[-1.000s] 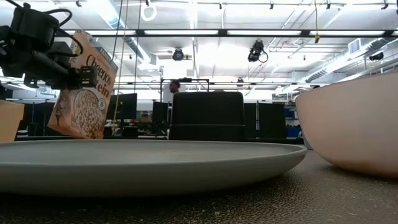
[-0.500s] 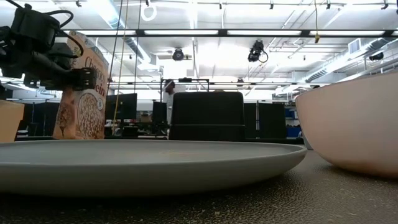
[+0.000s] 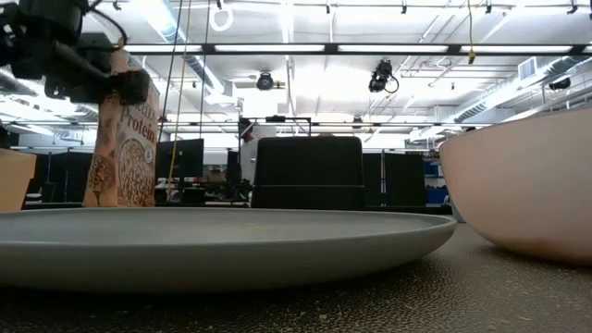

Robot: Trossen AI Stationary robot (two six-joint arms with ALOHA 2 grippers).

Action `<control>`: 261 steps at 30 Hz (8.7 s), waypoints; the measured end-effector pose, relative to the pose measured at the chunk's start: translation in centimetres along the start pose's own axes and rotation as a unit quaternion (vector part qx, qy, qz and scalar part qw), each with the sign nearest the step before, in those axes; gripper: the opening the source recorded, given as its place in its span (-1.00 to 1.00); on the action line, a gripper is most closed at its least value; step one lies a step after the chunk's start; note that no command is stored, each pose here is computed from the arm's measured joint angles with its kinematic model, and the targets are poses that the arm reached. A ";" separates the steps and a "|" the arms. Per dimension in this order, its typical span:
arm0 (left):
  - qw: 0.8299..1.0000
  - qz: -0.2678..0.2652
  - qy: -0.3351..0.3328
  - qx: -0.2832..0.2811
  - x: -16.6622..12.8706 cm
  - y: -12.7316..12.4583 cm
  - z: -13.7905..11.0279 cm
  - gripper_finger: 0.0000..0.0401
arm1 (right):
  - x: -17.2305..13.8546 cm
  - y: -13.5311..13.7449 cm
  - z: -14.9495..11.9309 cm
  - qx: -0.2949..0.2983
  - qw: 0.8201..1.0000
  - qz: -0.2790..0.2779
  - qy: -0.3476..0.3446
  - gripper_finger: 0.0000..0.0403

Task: Arrange a breakfast setting
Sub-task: Put bagel on the blue plate, then put apple on the blue plate

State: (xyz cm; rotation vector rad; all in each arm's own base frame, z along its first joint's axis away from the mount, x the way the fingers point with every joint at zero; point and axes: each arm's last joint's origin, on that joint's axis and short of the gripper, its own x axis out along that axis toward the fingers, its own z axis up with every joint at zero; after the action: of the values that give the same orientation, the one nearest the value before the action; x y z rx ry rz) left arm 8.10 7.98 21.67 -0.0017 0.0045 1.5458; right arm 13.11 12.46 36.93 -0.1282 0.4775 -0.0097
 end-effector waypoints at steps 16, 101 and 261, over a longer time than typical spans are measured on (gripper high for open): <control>0.997 -0.031 -0.062 0.016 -1.2 1.0 8.8 0.42 | 0.0 0.0 0.0 0.001 1.000 0.001 -0.001 -0.37; 0.766 -0.635 0.092 -0.035 -8.1 -4.9 -5.9 -0.04 | 22.9 -29.9 -0.5 0.025 0.968 -0.154 0.196 -0.19; 0.796 -0.591 0.126 -0.044 -7.8 -4.9 -6.5 -0.04 | 32.5 -7.0 -6.7 0.279 0.868 0.255 0.322 -0.18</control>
State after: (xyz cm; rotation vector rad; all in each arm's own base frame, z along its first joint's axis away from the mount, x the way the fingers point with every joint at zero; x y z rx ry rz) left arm 12.76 -0.01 15.18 -0.2446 0.1226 0.2672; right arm 39.02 3.45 17.08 0.5987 1.1472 0.3372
